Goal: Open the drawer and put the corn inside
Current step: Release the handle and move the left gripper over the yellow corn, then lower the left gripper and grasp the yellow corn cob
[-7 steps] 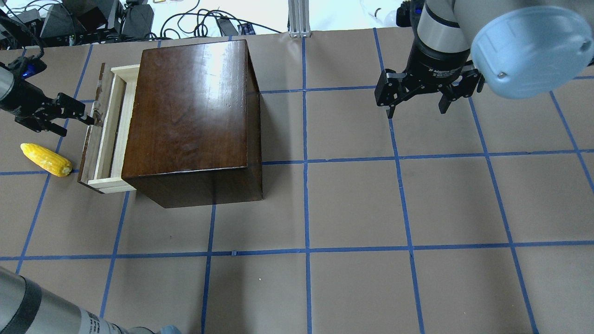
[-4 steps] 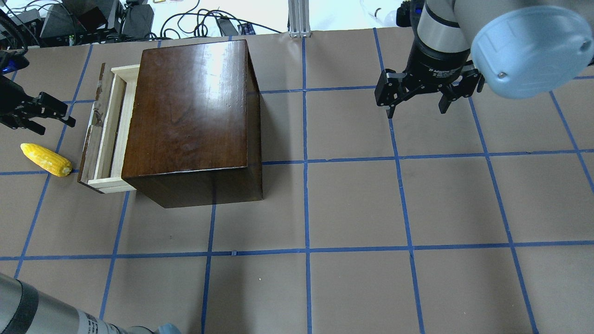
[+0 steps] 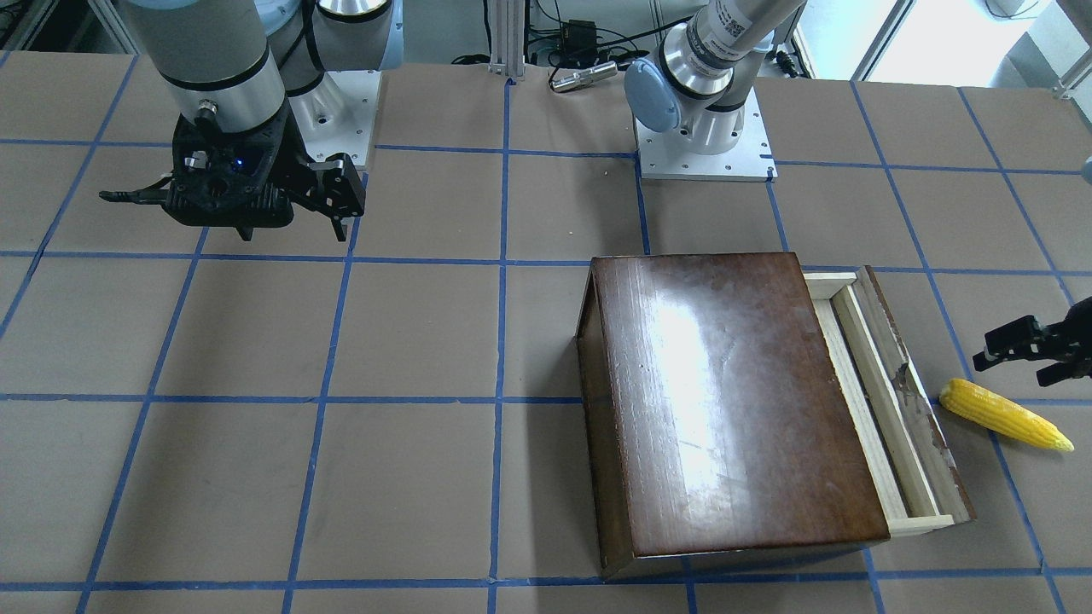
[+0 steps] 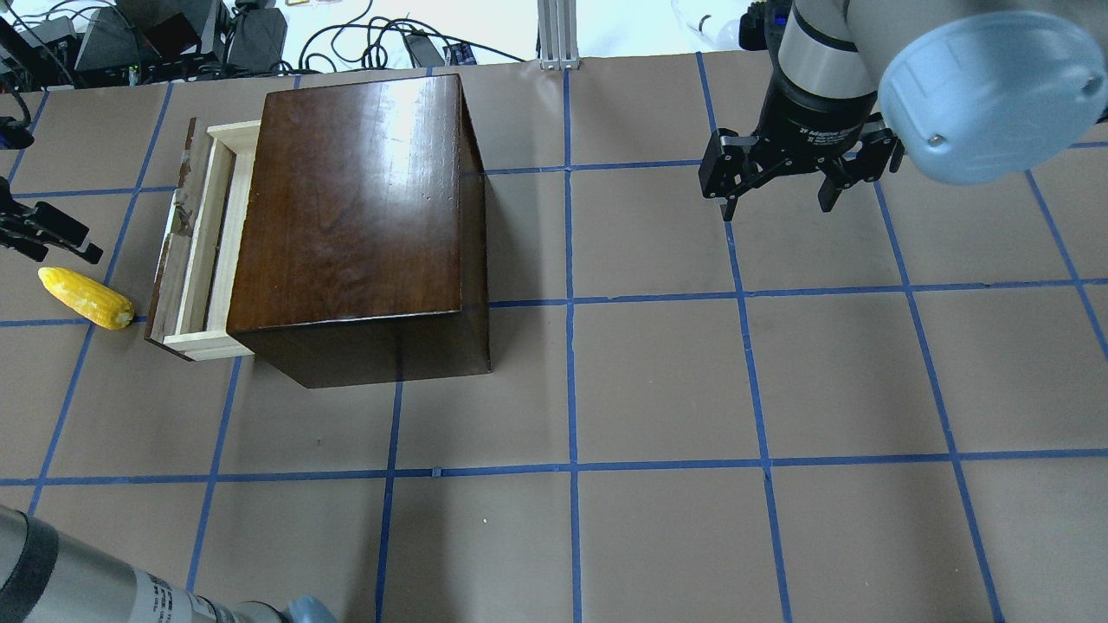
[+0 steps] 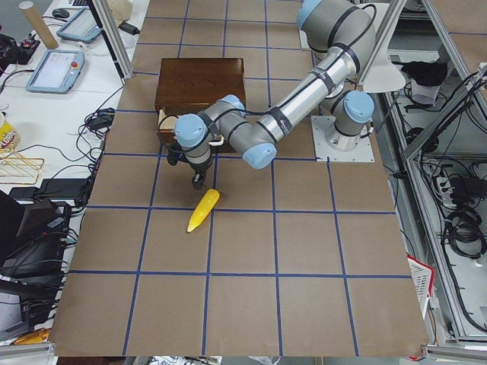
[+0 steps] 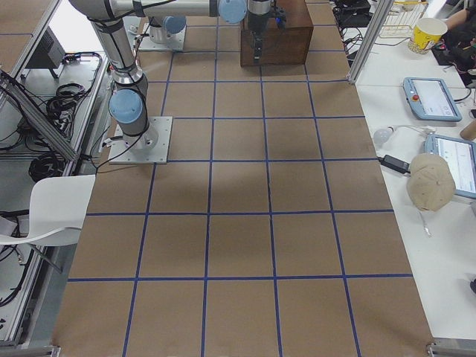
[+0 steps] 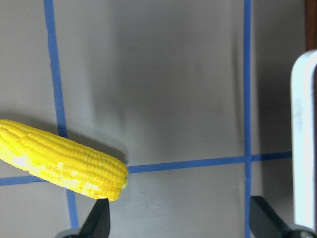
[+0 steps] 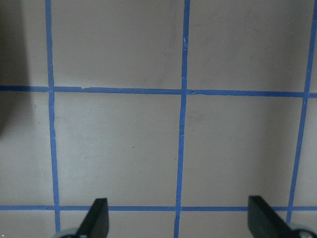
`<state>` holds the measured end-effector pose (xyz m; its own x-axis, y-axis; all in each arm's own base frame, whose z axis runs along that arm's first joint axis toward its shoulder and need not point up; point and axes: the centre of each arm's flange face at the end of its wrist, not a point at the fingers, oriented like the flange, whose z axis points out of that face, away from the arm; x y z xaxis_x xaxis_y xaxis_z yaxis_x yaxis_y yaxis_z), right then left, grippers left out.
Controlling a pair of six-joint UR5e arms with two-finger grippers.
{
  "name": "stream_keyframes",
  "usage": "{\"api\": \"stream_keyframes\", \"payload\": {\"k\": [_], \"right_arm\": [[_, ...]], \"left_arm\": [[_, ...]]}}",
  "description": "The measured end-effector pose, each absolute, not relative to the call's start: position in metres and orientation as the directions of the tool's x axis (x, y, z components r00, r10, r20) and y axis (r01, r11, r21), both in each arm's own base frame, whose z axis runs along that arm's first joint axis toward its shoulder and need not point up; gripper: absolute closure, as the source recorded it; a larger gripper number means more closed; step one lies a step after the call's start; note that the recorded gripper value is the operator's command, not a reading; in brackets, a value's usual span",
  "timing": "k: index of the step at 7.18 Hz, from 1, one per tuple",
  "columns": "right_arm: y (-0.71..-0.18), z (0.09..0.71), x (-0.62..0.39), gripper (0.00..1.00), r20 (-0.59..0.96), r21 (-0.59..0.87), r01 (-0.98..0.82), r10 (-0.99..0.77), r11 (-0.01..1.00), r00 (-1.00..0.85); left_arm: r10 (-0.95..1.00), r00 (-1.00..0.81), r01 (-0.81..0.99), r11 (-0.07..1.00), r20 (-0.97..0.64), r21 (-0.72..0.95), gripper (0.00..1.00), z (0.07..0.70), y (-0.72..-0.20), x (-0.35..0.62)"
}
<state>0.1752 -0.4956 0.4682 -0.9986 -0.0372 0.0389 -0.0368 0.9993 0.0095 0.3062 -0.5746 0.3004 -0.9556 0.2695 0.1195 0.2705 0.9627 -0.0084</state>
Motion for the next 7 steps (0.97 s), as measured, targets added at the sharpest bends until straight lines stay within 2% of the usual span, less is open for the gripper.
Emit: {"api": "stream_keyframes", "payload": {"k": [2,7], "right_arm": [[-0.496,0.468,0.175,0.00,0.039,0.009,-0.037,-0.037,0.999,-0.999],[-0.496,0.468,0.175,0.00,0.039,0.010,-0.037,-0.037,0.999,-0.999]], "left_arm": [[0.240,-0.966,0.240,0.971,0.098,-0.020,0.00,0.282,-0.580,0.319],[-0.168,-0.984,-0.169,0.986,0.064,0.002,0.00,0.250,-0.582,0.345]]}}
